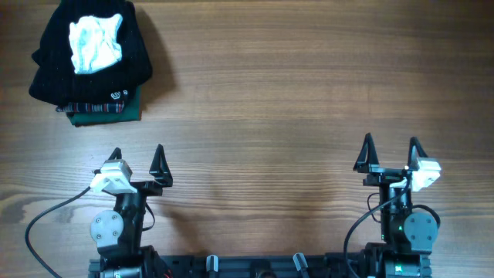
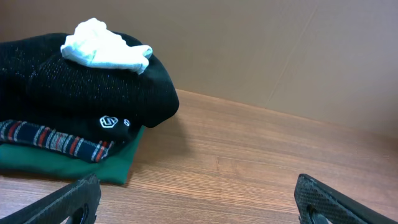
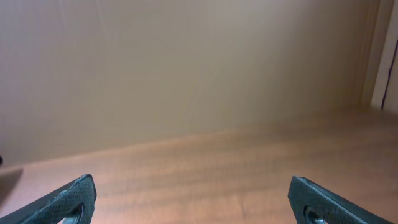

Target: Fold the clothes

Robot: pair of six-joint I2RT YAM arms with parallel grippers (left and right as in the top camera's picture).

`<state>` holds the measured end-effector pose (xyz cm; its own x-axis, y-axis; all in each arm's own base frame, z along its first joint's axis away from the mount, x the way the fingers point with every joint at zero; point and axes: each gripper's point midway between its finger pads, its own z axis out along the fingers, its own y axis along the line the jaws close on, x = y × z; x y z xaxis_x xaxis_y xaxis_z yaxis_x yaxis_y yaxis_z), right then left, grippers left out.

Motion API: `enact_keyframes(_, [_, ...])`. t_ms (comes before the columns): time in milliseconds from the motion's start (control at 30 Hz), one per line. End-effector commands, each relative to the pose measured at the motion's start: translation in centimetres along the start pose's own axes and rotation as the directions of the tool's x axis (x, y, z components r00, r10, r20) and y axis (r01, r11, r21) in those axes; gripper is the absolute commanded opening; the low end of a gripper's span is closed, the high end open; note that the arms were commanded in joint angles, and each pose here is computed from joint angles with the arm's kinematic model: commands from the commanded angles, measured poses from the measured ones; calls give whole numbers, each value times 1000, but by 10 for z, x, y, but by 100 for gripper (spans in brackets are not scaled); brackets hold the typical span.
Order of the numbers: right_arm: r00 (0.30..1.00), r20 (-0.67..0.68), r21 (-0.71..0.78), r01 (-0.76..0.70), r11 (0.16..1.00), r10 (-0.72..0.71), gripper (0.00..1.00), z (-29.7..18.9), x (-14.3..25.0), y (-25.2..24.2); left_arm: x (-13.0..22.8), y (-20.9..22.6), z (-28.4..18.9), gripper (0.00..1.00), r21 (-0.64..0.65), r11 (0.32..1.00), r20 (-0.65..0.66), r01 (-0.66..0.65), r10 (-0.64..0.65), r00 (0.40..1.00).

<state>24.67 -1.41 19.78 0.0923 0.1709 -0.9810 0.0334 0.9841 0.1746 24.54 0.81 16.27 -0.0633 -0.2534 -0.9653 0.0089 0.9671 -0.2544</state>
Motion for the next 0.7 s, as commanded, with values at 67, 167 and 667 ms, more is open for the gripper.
enact_keyframes(67, [999,-32,-36,-13,999,12,100,-2,9,5,1,4,0,100,-17,1000,7,10,-10,1000])
enact_keyframes(167, [996,-93,-98,-16,995,7,100,-3,23,16,1,4,0,100,-17,1000,7,10,-10,1000])
enact_keyframes(667, [996,-91,-93,-15,996,7,100,-3,23,15,1,4,0,100,-17,1000,7,10,-10,1000])
